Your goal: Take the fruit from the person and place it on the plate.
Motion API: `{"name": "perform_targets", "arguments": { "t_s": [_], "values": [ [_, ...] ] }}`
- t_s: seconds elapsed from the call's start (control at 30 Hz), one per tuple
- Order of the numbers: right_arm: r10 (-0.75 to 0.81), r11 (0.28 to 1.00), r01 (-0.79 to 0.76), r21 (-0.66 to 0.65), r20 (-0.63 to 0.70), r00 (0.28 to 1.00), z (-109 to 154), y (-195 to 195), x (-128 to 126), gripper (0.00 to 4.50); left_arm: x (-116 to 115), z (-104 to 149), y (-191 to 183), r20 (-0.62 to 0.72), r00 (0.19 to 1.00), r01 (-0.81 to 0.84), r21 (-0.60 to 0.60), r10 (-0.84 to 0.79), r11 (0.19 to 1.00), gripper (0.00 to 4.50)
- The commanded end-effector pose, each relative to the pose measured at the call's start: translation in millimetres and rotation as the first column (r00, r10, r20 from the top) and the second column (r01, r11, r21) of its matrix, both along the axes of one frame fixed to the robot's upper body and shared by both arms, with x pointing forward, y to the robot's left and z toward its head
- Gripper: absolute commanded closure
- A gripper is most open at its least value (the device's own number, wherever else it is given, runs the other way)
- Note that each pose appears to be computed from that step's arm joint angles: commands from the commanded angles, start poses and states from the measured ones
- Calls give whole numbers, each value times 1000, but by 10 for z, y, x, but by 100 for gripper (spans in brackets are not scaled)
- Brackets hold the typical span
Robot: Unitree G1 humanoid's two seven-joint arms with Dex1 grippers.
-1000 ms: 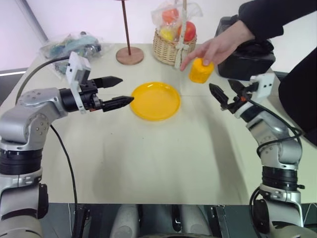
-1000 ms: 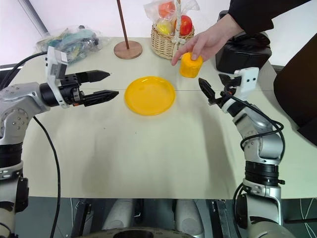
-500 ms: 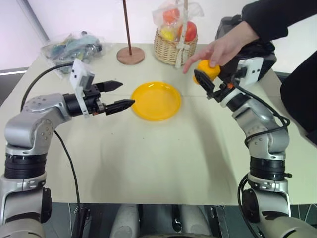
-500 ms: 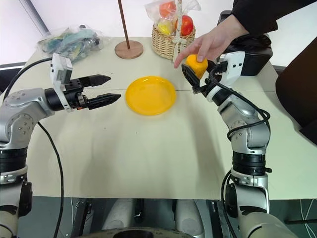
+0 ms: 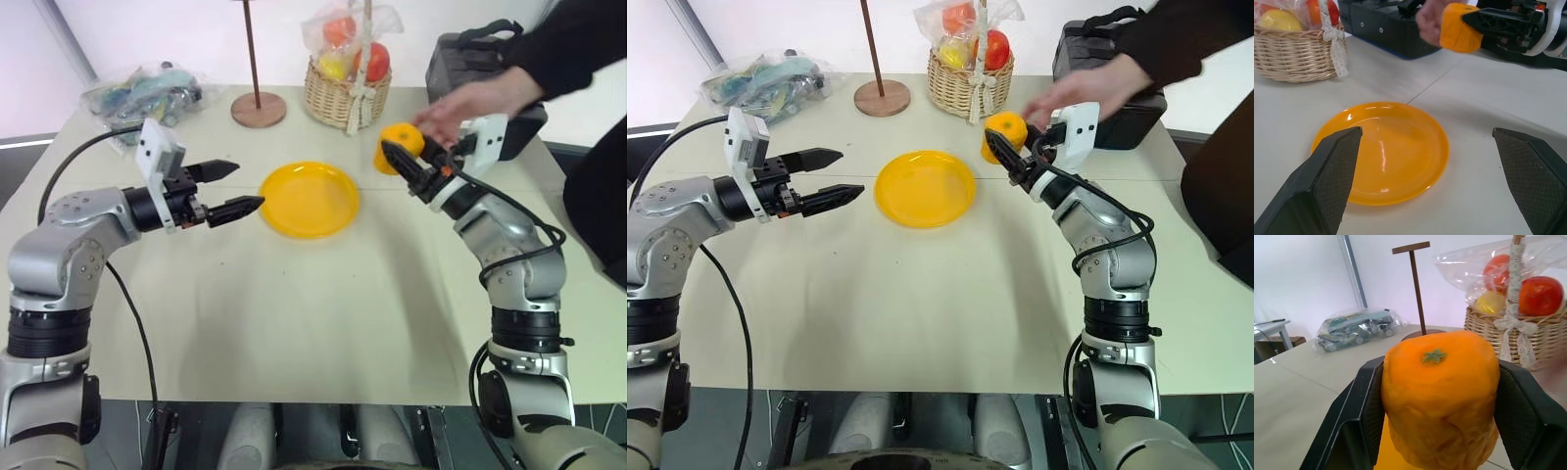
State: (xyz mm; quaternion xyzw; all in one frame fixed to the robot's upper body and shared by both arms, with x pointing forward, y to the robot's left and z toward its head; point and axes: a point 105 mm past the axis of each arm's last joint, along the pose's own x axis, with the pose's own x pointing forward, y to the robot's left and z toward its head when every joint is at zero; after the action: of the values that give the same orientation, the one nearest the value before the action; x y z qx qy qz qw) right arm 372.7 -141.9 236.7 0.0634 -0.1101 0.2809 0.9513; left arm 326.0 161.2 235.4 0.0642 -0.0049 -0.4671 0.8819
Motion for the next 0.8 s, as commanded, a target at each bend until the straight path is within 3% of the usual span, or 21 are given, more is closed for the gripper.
{"name": "perform_targets", "arguments": {
  "t_s": [0.03,0.37,0.6,0.8],
  "values": [
    [43,999,-43,-2,45,998,101,177,-8,205,-30,166,74,70,997,-30,-18,31,999,0],
    [175,982,-174,-69,8,985,-194,900,200,205,-179,-85,378,5,988,-157,58,157,986,0],
    [170,979,-170,-109,-10,985,-432,1154,421,205,-257,-132,408,4,978,-208,42,208,977,0],
    [110,986,-110,-123,-11,994,-534,1126,564,205,-278,-135,370,3,976,-218,22,218,976,0]
  ]
}}
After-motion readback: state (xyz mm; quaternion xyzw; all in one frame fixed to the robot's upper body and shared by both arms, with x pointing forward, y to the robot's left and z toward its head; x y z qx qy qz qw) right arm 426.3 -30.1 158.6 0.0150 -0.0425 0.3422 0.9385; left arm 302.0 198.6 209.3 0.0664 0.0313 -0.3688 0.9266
